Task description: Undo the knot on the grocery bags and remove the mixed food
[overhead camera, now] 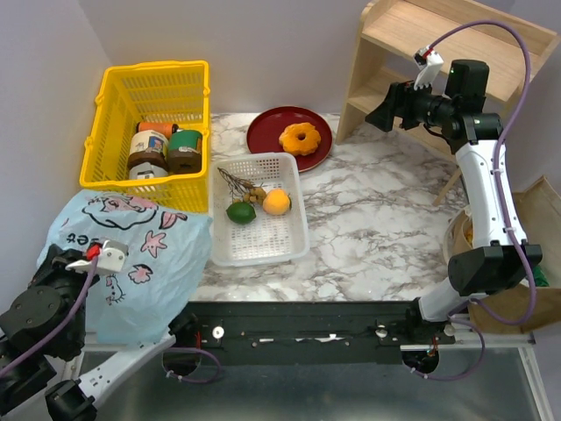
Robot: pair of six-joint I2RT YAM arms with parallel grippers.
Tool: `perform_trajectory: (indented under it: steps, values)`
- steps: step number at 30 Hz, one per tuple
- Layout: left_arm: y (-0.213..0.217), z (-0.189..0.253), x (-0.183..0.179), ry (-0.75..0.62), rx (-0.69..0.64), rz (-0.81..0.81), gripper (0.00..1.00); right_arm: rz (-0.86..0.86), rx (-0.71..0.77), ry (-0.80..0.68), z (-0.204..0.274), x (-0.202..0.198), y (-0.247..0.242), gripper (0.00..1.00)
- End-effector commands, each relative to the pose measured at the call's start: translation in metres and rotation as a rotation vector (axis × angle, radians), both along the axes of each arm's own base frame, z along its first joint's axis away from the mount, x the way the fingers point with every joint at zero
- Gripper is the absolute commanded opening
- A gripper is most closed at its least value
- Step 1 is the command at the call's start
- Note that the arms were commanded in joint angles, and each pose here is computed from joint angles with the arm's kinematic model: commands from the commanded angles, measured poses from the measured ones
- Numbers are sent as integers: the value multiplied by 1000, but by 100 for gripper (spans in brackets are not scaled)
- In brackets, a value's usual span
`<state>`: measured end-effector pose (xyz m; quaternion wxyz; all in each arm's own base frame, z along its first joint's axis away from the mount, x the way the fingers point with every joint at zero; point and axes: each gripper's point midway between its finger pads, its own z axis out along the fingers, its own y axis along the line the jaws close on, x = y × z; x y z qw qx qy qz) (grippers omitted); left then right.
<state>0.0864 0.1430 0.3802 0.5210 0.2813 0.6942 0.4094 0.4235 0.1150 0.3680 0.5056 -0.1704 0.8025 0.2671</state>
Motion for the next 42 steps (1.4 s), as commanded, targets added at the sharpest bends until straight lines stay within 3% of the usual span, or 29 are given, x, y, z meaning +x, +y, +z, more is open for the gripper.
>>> perform_trajectory:
  steps: [1, 3, 4, 9, 12, 16, 22, 26, 30, 34, 38, 42]
  values:
    - [20, -36, -20, 143, 132, 27, 57, 25, 24, -20, 12, -2, 3, 95]
    - [3, -35, -7, 157, 127, -35, 89, 27, 22, -13, 10, -3, 4, 95]
    - [-9, -26, 5, 121, 106, -61, 99, 22, 18, -14, 10, -4, 3, 95]
    - [-91, 21, 67, 65, 99, -301, 99, -22, -63, -26, 1, -15, -11, 96]
    - [-155, 46, 99, 63, 28, -506, 99, -68, -126, -34, -6, -30, -23, 96]
    - [-234, 75, 141, -40, -136, -694, 99, -171, -225, -24, -21, -52, -47, 97]
    - [-344, 38, 192, 38, -445, -892, 99, -369, -533, 46, -61, -104, -112, 99]
    - [-401, -14, 221, 237, -628, -894, 99, -410, -726, 197, -97, -143, -147, 97]
    - [-424, -35, 221, 315, -692, -941, 99, -445, -869, 364, -113, -184, -180, 93]
    - [-424, -45, 225, 303, -696, -933, 99, -536, -897, 461, -104, -217, -213, 88]
    - [-423, -46, 229, 286, -687, -927, 99, -483, -923, 589, -113, -253, -220, 84]
    - [-423, -48, 236, 278, -708, -915, 99, -377, -898, 770, -152, -292, -206, 83]
